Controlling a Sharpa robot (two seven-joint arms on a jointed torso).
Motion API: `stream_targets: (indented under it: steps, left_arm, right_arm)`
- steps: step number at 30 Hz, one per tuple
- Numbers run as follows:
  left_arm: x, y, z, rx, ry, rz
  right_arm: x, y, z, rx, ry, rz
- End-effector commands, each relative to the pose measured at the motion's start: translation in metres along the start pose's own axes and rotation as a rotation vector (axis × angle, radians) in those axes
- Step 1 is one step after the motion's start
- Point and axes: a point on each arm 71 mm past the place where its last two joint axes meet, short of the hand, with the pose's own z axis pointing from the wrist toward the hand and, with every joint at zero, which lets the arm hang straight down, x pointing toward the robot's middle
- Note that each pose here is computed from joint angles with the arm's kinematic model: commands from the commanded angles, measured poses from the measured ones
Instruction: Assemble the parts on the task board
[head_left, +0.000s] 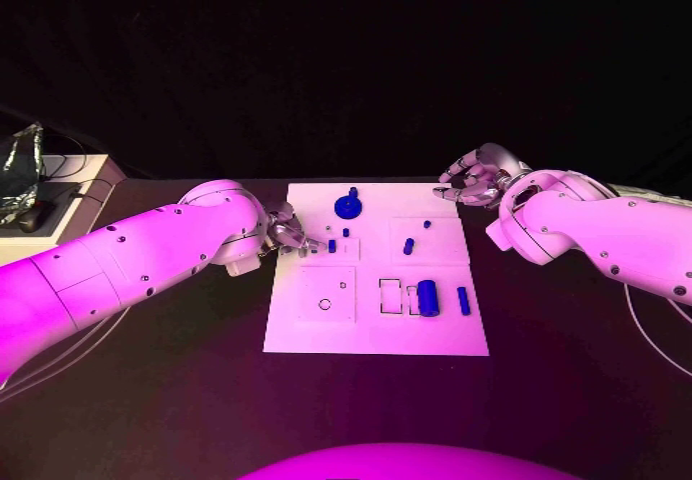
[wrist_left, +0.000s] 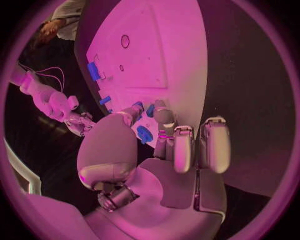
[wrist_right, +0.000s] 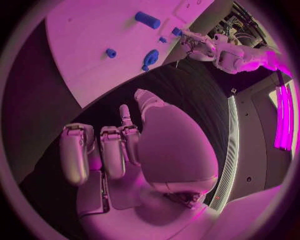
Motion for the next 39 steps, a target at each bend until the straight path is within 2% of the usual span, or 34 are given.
stream_targets:
  steps: [1,5,8,11,16,22,25,28,32,35,39]
  left_arm:
    - [-0.0011,-0.0014,-0.0016,0.019,-0.009,-0.031]
    - [-0.0047,-0.0029,-0.0056,0.066,-0.002,-0.115]
    - [-0.0124,-0.0063,-0.0104,0.134,-0.004,-0.226]
    - [-0.0209,-0.0075,-0.0152,0.176,-0.018,-0.284]
    - [-0.0367,-0.0036,-0.0228,0.207,-0.047,-0.357]
    - [-0.0501,0.0044,-0.0253,0.217,-0.105,-0.407]
    - [-0.0551,0.0036,-0.0254,0.253,-0.151,-0.411]
    - [-0.0566,-0.0037,-0.0246,0.329,-0.218,-0.364]
    - [-0.0508,-0.0188,-0.0223,0.428,-0.296,-0.234]
    - [-0.0413,-0.0344,-0.0185,0.519,-0.354,-0.094]
    - [-0.0317,-0.0485,-0.0115,0.580,-0.390,0.039]
  right_arm:
    - [0.000,0.001,0.000,-0.014,0.001,-0.006]
    - [0.000,0.001,0.000,-0.014,0.001,-0.007]
    - [0.000,0.000,0.000,-0.013,0.000,-0.007]
    - [0.000,0.000,0.000,-0.013,-0.001,-0.007]
    - [-0.001,-0.001,0.000,-0.012,-0.002,-0.007]
    - [-0.001,-0.002,0.000,-0.010,-0.003,-0.007]
    - [-0.002,-0.002,-0.001,-0.011,-0.004,-0.006]
    - [-0.002,-0.001,-0.001,-0.017,-0.006,0.002]
    - [-0.002,0.001,0.000,-0.038,-0.010,0.020]
    - [-0.003,0.003,0.000,-0.069,-0.027,0.044]
    - [-0.005,0.006,0.000,-0.113,-0.057,0.077]
